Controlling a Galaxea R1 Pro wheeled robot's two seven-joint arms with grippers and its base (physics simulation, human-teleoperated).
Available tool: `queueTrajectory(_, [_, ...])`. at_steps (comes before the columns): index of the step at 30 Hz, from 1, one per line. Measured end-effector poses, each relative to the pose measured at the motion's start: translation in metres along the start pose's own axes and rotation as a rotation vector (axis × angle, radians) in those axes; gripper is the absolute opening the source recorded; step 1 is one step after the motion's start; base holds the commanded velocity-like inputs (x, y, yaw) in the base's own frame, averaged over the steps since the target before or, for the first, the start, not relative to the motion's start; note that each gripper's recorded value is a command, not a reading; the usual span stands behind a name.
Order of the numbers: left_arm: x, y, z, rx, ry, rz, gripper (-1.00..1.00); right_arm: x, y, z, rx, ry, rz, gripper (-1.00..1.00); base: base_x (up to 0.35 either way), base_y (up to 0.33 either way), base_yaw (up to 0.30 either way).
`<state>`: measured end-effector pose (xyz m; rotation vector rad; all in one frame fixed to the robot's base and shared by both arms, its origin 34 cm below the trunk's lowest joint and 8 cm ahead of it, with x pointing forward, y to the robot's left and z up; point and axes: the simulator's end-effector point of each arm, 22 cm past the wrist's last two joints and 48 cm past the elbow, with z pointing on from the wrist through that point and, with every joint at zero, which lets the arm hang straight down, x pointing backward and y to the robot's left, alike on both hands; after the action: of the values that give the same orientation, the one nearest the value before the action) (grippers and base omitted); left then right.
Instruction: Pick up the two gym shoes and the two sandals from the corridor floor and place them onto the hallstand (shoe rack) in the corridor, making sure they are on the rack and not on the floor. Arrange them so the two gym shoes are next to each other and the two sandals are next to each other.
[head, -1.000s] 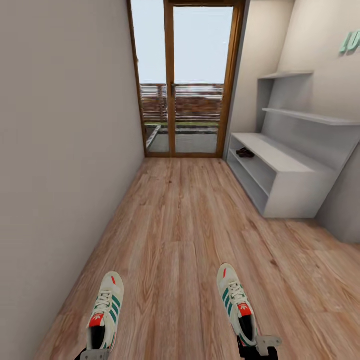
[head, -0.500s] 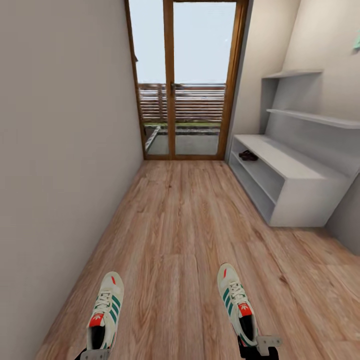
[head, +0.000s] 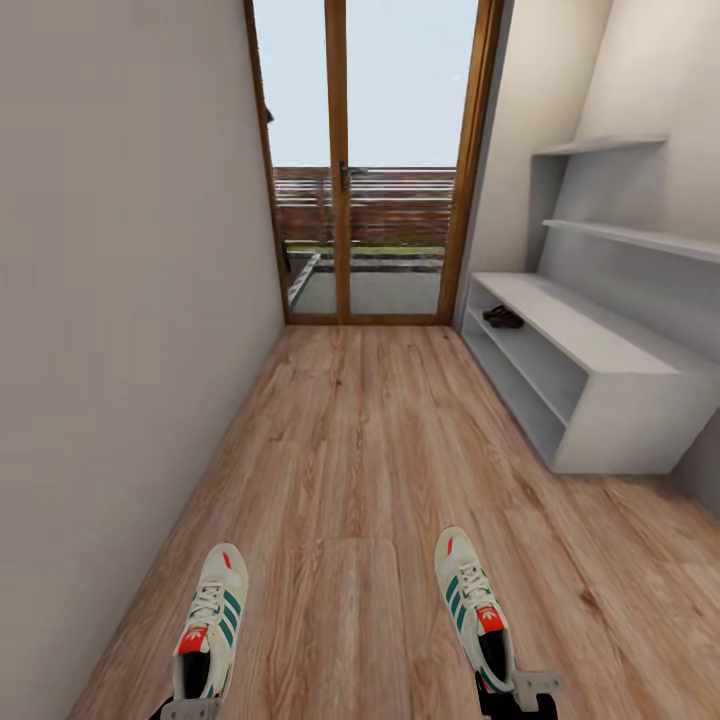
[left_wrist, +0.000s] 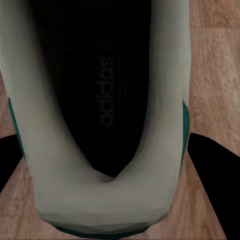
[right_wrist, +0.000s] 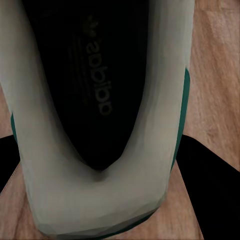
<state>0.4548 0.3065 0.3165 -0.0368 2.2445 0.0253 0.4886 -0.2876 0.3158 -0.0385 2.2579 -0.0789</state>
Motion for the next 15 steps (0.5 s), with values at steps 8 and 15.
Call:
queueTrajectory(8, [0.0, 0.0, 0.0, 0.0, 0.0, 0.0, -1.0, 0.0, 0.0, 0.0, 0.0, 0.0, 0.0, -1.0, 0.339, 0.0, 0.0])
queueTrajectory(15, [0.0, 0.0, 0.0, 0.0, 0.0, 0.0, -1.0, 0.0, 0.0, 0.0, 0.0, 0.0, 0.0, -1.0, 0.339, 0.0, 0.0])
